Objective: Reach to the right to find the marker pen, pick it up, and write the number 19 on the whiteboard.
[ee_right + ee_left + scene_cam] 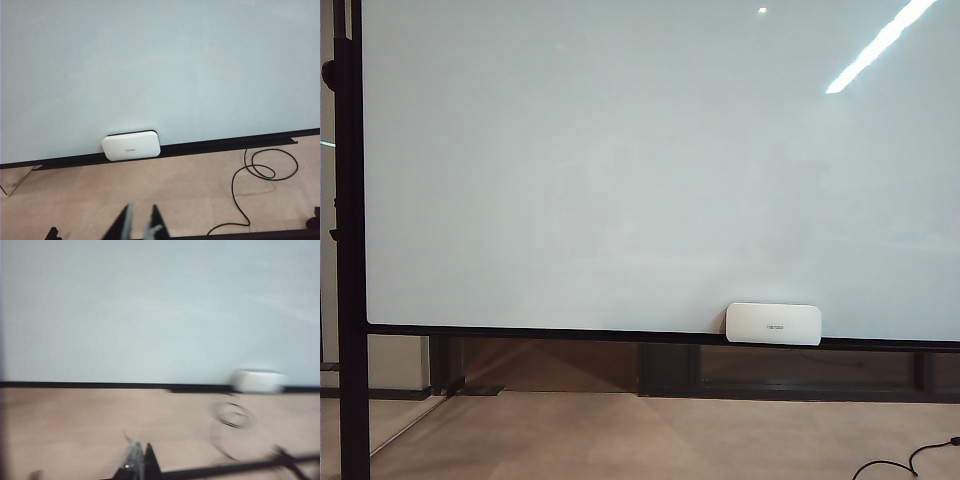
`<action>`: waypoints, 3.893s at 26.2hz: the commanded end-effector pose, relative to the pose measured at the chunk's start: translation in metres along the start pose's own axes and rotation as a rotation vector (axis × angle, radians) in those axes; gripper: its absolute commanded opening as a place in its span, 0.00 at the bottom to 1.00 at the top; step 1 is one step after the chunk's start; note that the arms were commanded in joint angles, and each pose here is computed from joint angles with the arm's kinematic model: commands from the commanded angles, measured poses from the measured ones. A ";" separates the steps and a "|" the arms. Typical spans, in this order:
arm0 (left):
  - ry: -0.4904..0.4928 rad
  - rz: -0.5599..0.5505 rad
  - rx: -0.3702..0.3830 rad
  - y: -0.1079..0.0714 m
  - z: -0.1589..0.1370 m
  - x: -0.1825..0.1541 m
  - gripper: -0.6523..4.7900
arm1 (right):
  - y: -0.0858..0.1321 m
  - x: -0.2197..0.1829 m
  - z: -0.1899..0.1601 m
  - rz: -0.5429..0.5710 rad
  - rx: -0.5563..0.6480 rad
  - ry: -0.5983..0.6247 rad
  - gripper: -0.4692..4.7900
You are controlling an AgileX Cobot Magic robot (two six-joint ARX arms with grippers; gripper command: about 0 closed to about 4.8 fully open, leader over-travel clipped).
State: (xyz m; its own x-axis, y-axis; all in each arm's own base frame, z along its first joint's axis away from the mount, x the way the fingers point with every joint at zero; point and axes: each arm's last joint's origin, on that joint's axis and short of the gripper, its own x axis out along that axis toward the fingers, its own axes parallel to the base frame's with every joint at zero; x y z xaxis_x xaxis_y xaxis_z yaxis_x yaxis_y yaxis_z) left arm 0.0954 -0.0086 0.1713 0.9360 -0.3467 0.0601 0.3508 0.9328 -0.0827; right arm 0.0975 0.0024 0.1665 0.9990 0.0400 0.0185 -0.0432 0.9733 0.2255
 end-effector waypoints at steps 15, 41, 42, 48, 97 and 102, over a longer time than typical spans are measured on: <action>-0.025 -0.411 0.007 -0.029 0.004 0.002 0.11 | 0.015 -0.008 0.066 0.036 -0.040 -0.267 0.09; 0.024 -0.316 0.043 -0.026 -0.002 0.003 0.11 | -0.019 0.081 0.171 -0.251 -0.340 -0.307 0.09; 0.027 -0.300 0.053 -0.026 -0.003 0.003 0.11 | -0.025 0.079 0.172 -0.266 -0.307 -0.316 0.09; 0.013 -0.291 0.045 -0.025 -0.001 0.003 0.11 | -0.065 0.088 0.165 -0.328 -0.225 -0.262 0.09; 0.145 -0.467 -0.043 -0.032 -0.006 0.093 0.11 | -0.405 0.137 0.081 -0.112 -0.080 0.013 0.09; 0.145 -0.446 -0.043 -0.032 -0.006 0.094 0.11 | -0.431 0.154 0.073 -0.052 -0.033 0.010 0.09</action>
State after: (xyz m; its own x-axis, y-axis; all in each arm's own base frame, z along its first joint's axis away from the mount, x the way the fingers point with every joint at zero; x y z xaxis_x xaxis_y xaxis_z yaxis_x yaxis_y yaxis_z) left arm 0.1710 -0.0715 0.1707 0.6783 -0.7325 -0.0576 0.7223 0.6792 -0.1301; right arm 0.2657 -0.4245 0.1448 0.9994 -0.0347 -0.0070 0.0354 0.9837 0.1764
